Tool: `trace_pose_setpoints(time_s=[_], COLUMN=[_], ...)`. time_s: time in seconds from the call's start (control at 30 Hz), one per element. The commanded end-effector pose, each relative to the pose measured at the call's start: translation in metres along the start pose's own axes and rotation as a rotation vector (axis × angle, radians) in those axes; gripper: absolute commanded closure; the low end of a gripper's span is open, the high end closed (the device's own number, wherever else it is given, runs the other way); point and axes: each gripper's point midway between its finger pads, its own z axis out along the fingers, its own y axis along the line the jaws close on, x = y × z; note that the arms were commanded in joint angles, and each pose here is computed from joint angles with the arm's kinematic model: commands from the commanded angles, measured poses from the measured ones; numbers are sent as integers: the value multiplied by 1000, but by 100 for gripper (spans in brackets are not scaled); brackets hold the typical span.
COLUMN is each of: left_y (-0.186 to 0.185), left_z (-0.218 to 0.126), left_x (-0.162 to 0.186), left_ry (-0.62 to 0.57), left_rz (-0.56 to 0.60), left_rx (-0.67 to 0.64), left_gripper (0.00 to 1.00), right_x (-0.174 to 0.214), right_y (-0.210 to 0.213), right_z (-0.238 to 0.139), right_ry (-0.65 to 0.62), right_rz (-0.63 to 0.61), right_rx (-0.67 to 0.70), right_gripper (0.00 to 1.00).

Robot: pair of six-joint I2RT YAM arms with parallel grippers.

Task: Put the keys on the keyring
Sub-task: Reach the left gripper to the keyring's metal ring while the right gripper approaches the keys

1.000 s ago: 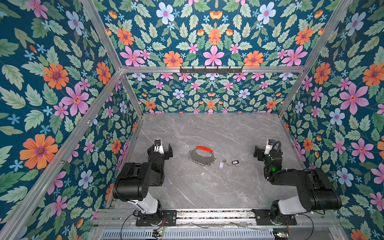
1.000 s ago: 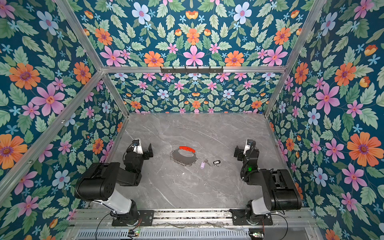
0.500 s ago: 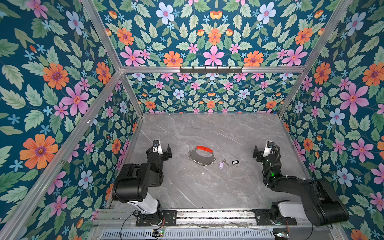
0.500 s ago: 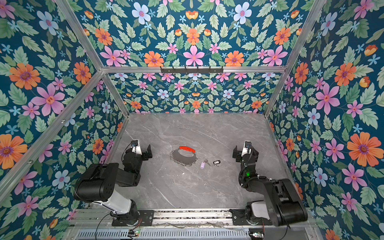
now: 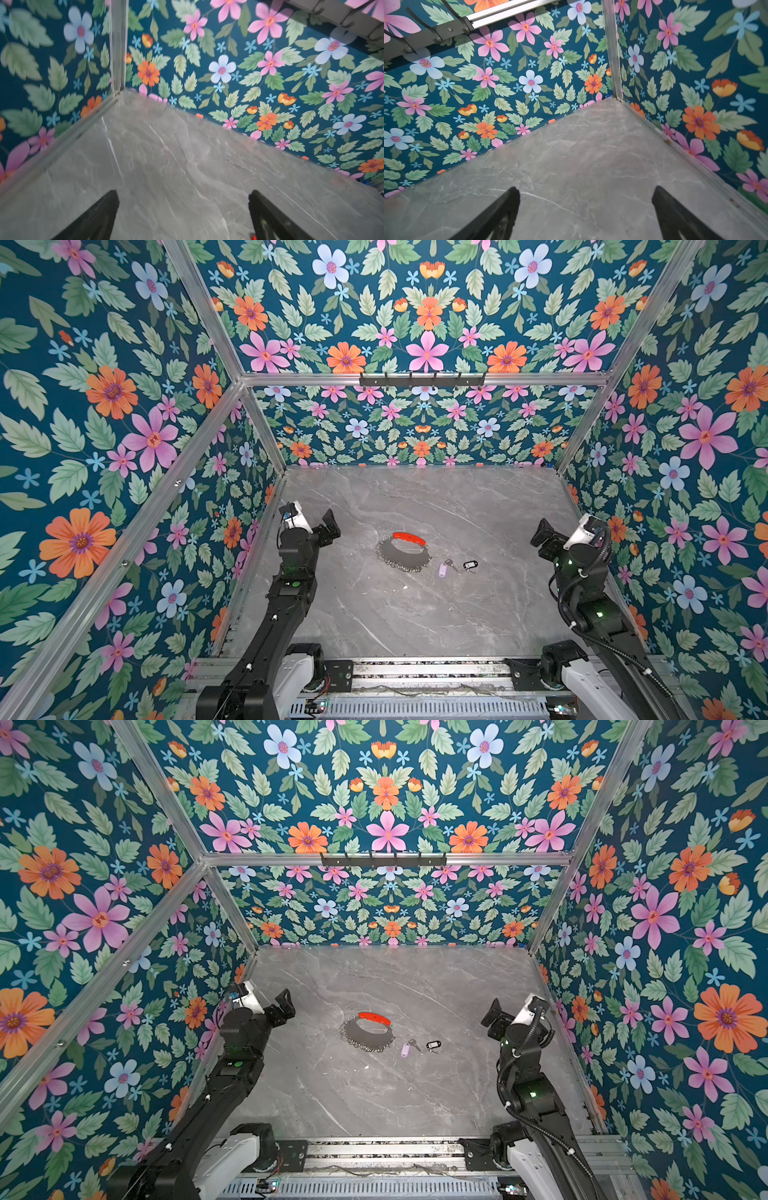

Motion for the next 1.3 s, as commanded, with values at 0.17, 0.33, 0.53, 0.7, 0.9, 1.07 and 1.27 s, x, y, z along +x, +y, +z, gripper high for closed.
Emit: trace_pose_setpoints(time_s=[0.17,0.33,0.53,0.7,0.9,1.07,1.27], left_y=[11,-39,-100,-159,-204,-240,-244], left_z=[-8,-4,-3,-2,4,4,10], left_x=[30,44,94,126,181,223,247], left_ry=[138,213,327,390,570,674,708], left_rz=[-157,-182,10,164,281,257,224], left_rx=[-44,236,344,431,471,581,597], left_gripper=[0,10,18,26,35,50,62], right_x=[52,85,118,164,174,173,170], right_y=[6,18,-6,20,63,57,68], right_z=[28,54,79,86,80,81,80], right_ry=[213,370,378,533,575,535,527], right_rz=[48,48,146,179,147,149,174], right_rx=[29,18,123,-16,-186,-159,-219], right_gripper=[1,1,6,6,6,9,20])
